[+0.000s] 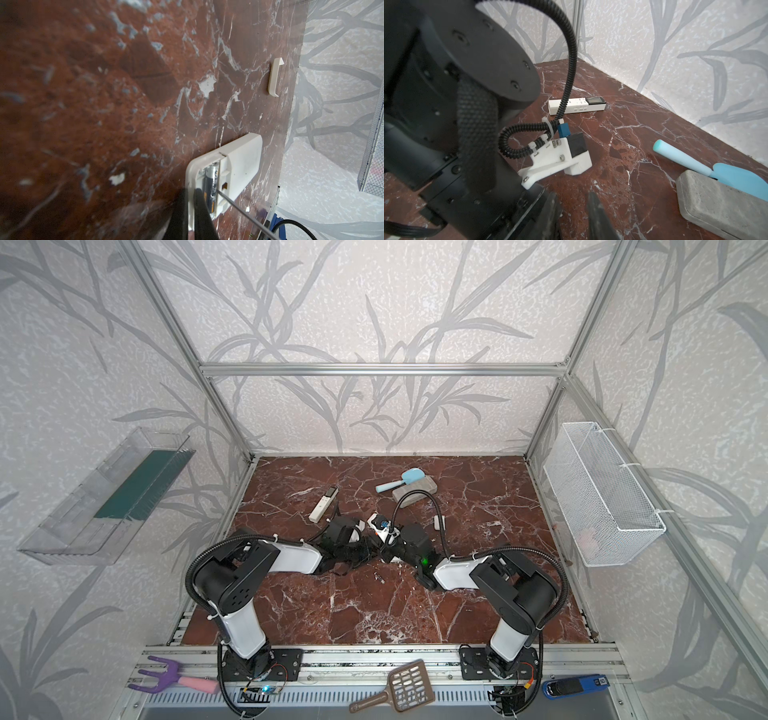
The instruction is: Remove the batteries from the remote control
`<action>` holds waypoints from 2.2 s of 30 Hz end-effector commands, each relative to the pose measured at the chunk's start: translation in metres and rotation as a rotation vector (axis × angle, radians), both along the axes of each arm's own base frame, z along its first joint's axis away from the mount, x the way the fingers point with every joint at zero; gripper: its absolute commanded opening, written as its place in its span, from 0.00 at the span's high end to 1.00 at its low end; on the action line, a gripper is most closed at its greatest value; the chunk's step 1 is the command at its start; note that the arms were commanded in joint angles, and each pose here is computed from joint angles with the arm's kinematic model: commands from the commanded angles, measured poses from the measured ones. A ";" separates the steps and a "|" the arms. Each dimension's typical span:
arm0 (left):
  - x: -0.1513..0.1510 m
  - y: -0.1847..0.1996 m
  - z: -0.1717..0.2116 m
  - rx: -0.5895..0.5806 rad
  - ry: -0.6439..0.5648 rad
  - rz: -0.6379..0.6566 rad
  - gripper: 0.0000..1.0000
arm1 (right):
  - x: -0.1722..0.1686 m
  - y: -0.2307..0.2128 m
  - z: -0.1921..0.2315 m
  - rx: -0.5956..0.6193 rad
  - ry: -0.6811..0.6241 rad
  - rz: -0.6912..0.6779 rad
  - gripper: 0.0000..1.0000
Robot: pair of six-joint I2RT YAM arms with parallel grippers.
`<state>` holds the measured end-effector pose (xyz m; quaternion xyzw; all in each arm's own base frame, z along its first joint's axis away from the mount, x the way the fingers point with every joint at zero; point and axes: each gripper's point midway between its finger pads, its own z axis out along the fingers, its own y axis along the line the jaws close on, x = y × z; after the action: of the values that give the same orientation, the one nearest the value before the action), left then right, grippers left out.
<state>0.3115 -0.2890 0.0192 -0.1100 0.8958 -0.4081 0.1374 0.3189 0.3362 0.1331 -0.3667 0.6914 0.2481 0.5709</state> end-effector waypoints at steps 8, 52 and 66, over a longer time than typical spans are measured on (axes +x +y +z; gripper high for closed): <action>-0.027 0.012 -0.039 0.069 0.126 0.011 0.91 | 0.005 -0.015 -0.020 0.062 0.072 -0.097 1.00; -0.007 0.015 0.035 0.105 -0.035 -0.048 0.83 | 0.018 -0.047 0.079 0.166 -0.057 -0.260 1.00; -0.005 0.105 0.083 0.476 -0.200 -0.001 0.72 | -0.014 -0.197 -0.019 -0.048 0.586 -0.685 1.00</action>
<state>0.3079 -0.2173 0.0987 -0.0471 0.9319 -0.2808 0.2249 0.3346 0.1675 0.1617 -0.0870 0.8499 0.1499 0.4976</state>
